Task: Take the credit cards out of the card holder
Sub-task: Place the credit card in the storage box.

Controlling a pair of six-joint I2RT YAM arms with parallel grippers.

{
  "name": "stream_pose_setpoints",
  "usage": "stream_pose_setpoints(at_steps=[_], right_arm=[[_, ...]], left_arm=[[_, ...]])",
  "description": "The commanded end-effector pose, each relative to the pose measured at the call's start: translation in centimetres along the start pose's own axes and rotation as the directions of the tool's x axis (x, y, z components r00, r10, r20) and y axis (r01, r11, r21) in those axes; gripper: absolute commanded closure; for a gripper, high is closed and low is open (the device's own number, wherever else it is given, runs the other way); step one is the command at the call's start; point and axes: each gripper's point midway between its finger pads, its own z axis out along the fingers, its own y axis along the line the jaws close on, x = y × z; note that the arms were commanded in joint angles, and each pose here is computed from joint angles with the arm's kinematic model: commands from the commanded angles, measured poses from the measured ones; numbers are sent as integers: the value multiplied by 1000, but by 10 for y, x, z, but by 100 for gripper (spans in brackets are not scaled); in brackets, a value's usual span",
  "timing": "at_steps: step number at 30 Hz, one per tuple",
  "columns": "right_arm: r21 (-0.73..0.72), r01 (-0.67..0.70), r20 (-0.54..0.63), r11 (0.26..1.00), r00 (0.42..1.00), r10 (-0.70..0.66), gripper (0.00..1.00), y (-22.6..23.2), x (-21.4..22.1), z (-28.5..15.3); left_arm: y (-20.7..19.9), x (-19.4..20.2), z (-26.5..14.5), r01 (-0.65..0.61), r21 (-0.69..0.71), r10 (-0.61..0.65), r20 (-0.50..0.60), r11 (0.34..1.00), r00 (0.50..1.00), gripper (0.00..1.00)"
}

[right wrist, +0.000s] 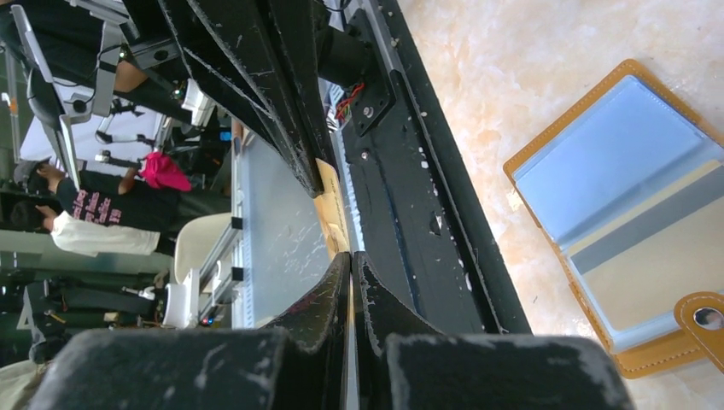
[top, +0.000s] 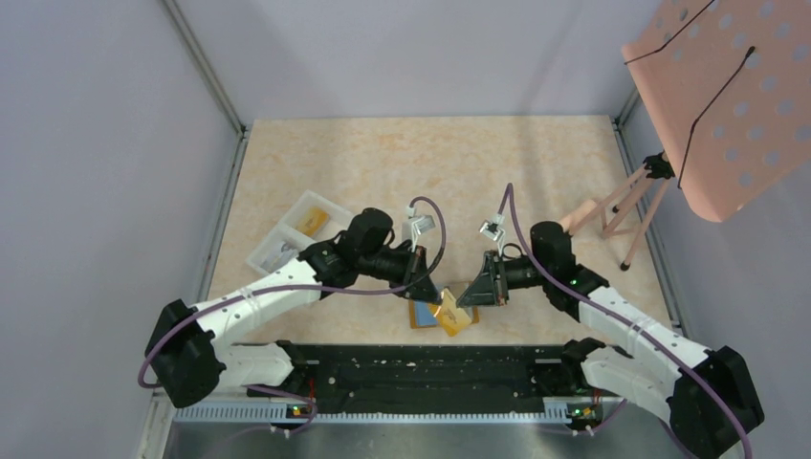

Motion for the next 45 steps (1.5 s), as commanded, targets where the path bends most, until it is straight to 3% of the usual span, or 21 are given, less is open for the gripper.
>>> stream_pose_setpoints(at_steps=[1, 10, 13, 14, 18, 21, 23, 25, 27, 33, 40, 45], right_arm=[[1, 58, 19, 998, 998, -58, 100, 7, -12, 2], [141, 32, 189, 989, 980, -59, 24, 12, -40, -12], [161, -3, 246, 987, 969, -37, 4, 11, -42, -16], [162, -7, 261, 987, 965, -36, 1, 11, -43, -17], [187, 0, 301, 982, 952, -58, 1, 10, -47, -22], [214, -5, 323, 977, 944, -66, 1, 5, -49, -24], [212, -13, 319, 977, 946, -57, 1, 3, -47, -23], [211, -15, 310, 977, 949, -53, 1, 1, -45, -22], [211, -15, 302, 977, 952, -50, 1, -1, -44, -20], [185, -12, 270, 983, 962, -39, 1, -1, -43, -15], [180, -8, 263, 984, 964, -40, 1, -1, -44, -14], [168, -17, 259, 986, 966, -28, 1, -1, -43, -12]], left_arm=[[-13, -21, -3, -49, 21, 47, 70, 999, 996, 100], [33, -56, -28, 142, -128, -99, 293, 982, 951, 100], [64, -74, -54, 264, -161, -173, 432, 951, 885, 100], [74, -82, -66, 299, -160, -189, 487, 941, 853, 100], [122, -102, -129, 468, -210, -176, 736, 858, 654, 100], [154, -109, -188, 616, -266, -53, 892, 741, 449, 100], [169, -105, -232, 714, -265, 55, 951, 647, 304, 100], [177, -99, -258, 775, -228, 104, 973, 589, 208, 100], [183, -97, -277, 813, -195, 136, 980, 549, 144, 100], [206, -96, -304, 898, -135, 183, 981, 419, 62, 100], [232, -115, -317, 913, -99, 210, 978, 395, 16, 100], [246, -124, -320, 922, -89, 202, 979, 376, 13, 100]])
